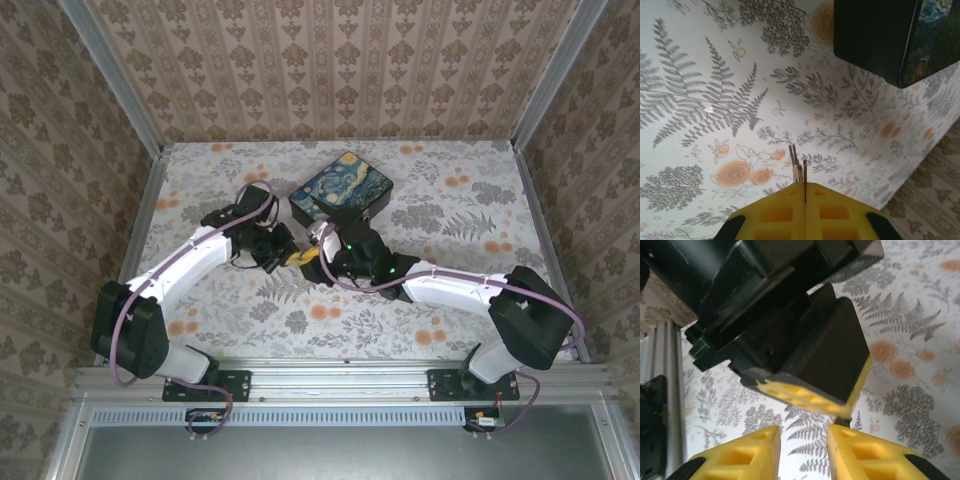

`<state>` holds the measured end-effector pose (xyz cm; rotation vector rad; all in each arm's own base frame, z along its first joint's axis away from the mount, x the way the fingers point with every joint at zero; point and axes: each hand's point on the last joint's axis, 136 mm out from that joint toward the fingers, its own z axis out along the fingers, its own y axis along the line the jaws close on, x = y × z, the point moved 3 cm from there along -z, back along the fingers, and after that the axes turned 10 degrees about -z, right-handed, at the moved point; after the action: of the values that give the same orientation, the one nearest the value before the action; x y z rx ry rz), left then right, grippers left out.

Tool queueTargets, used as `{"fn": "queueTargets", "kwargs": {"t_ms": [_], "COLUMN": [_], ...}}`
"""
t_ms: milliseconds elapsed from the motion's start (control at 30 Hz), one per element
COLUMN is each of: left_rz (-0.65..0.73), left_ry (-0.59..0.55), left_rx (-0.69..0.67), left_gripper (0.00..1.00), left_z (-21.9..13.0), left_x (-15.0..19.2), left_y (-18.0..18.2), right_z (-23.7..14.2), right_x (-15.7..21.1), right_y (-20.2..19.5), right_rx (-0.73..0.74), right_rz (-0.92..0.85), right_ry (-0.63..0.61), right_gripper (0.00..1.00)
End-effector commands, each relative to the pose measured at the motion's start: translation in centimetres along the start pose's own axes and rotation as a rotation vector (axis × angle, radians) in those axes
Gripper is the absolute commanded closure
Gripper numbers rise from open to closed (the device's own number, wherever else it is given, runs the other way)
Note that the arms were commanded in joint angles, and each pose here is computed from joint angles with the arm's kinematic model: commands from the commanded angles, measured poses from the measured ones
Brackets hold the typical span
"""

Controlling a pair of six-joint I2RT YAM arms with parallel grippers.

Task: Unlock a padlock with a key

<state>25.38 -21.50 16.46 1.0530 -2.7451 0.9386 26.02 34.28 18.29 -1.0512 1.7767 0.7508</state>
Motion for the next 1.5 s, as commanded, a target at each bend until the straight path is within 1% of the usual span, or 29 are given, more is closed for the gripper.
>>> {"fn": "queueTargets", "kwargs": {"t_ms": [0, 233, 333, 367, 467, 533, 667, 933, 967, 1000, 1033, 1067, 1100, 1133, 1167, 1200, 1233, 1367, 1467], "left_rz": [-0.03, -0.038, -0.041, -0.042, -0.047, -0.049, -0.057, -0.056, -0.051, -0.039, -0.015, 0.01, 0.04, 0.106, 0.143, 0.232, 0.343, 0.665, 0.877], "left_ry": [0.043, 0.05, 0.058, 0.063, 0.069, 0.076, 0.081, 0.071, 0.068, 0.054, 0.028, 0.0, -0.038, -0.067, -0.105, -0.11, -0.095, -0.047, -0.064], "left_rx": [0.05, 0.057, 0.065, 0.073, 0.078, 0.084, 0.097, 0.109, 0.111, 0.111, 0.109, 0.101, 0.079, 0.068, 0.072, 0.086, 0.108, 0.138, 0.242], "left_gripper": [1.0, 1.0, 1.0, 1.0, 1.0, 1.0, 1.0, 1.0, 0.95, 0.8, 0.69, 0.63, 0.61, 0.6, 0.6, 0.62, 0.63, 0.65, 0.66], "left_z": [-0.8, -1.1, -1.1, -1.2, -1.2, -1.2, -1.3, -1.3, -1.5, -1.8, -2.2, -2.7, -3.2, -3.7, -4.3, -4.5, -4.4, -3.7, -4.4], "left_x": [0.5, 0.8, 0.9, 1.0, 1.2, 1.3, 1.4, 1.0, 0.9, 0.5, 0.1, -0.4, -1.0, -1.2, -2.4, -2.6, -2.5, -1.5, -0.3], "left_y": [-1.1, -1.0, -1.0, -1.0, -1.0, -1.1, -1.2, -1.3, -1.3, -1.4, -1.3, -1.3, -0.9, -1.0, -1.0, -1.4, -2.0, -2.8, -3.4], "right_z": [1.1, 2.2, 2.4, 2.4, 2.5, 2.5, 2.5, 1.8, 1.7, 1.6, 1.5, 1.3, 1.1, 0.8, 0.5, 0.1, -0.2, -1.8, -2.9], "right_x": [-0.5, 0.1, 0.2, 0.1, 0.3, 0.4, 0.4, -0.1, 0.0, 0.0, 0.1, 0.3, 0.4, 0.5, 0.6, 0.4, 0.3, -0.3, -0.8], "right_y": [-1.2, -2.1, -2.4, -2.5, -2.6, -2.8, -2.8, -2.8, -2.9, -3.0, -3.2, -3.3, -3.4, -3.5, -3.4, -3.5, -3.4, -3.0, -3.0], "right_rx": [0.093, 0.137, 0.157, 0.159, 0.164, 0.175, 0.176, 0.15, 0.146, 0.139, 0.131, 0.126, 0.112, 0.093, 0.071, 0.043, 0.009, -0.131, -0.239], "right_rz": [-0.068, -0.086, -0.088, -0.09, -0.09, -0.09, -0.09, -0.037, -0.022, -0.008, 0.009, 0.027, 0.048, 0.071, 0.087, 0.114, 0.142, 0.235, 0.318], "right_ry": [-0.021, 0.014, 0.017, 0.016, 0.022, 0.026, 0.03, 0.005, 0.007, 0.005, 0.007, 0.01, 0.007, 0.007, 0.005, -0.004, -0.009, -0.022, -0.018], "right_gripper": [0.72, 0.75, 0.8, 0.83, 0.89, 0.92, 0.99, 1.0, 1.0, 1.0, 1.0, 1.0, 1.0, 1.0, 1.0, 1.0, 1.0, 1.0, 1.0]}}
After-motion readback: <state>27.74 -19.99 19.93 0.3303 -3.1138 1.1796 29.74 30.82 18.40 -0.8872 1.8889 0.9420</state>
